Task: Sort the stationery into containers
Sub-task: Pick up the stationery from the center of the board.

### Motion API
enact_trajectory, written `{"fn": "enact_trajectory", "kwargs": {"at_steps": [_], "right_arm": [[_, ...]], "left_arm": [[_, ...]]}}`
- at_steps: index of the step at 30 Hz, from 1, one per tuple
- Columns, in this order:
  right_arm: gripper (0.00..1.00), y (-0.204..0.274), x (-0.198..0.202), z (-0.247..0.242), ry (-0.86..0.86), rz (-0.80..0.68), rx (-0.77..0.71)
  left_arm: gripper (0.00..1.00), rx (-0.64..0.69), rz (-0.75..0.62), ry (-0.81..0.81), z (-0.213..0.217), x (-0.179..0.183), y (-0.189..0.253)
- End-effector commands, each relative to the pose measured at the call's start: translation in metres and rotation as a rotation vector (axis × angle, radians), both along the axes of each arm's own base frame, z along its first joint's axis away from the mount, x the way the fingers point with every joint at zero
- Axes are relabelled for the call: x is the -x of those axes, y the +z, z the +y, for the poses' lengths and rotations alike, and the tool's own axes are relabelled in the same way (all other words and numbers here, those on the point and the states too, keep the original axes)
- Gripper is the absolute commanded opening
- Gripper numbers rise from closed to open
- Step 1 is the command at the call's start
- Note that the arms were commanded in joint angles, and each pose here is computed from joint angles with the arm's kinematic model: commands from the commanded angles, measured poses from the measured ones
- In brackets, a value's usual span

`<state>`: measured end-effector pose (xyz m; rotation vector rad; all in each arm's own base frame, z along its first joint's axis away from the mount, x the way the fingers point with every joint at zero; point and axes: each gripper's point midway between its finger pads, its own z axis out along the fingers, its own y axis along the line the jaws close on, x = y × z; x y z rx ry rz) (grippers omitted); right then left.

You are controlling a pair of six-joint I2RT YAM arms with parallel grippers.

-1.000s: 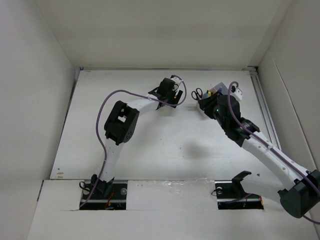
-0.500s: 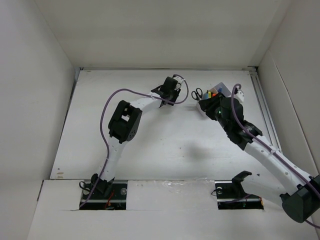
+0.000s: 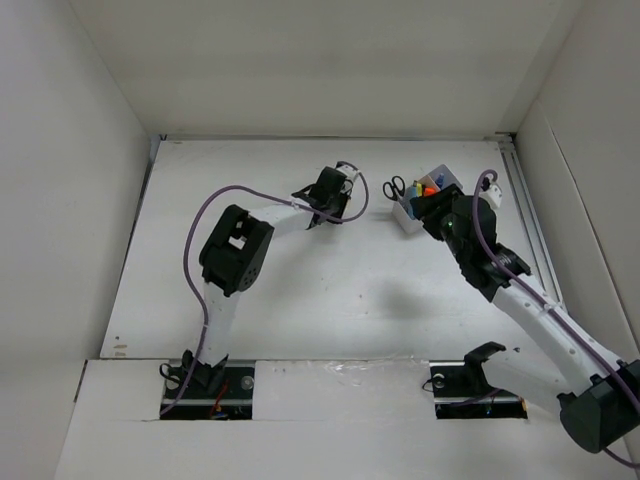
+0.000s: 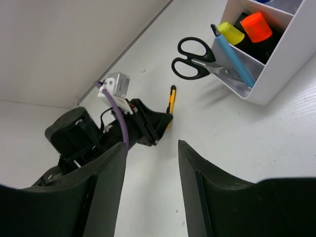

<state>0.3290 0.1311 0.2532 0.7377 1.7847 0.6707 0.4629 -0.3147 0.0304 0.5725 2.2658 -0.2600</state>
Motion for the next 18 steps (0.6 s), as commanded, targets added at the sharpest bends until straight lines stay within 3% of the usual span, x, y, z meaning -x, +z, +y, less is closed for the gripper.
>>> {"fn": "enact_trajectory", "kwargs": {"at_steps": [1,8,13,18], "right_arm": [[0.52,0.006,-0.007,0.001,0.007,-0.020,-0.026],[0.58,-0.003,-0.015,0.016,0.073,0.006,-0.042],[0.62,-0.041,-0.026,0.047,0.199,0.127,-0.035],[0.70,-0.057,-0.033,0.073,0.290,0.171,-0.051]], "left_arm": [[0.02,0.094,0.004,-0.017,-0.009,0.024,0.028],[0.00,0.205,0.009,-0.027,-0.006,0.052,0.048],[0.00,0.370,-0.048,-0.072,-0.014,0.076,0.099],[0.00,0.514,-0.035,-0.154,-0.022,0.105,0.120]]}}
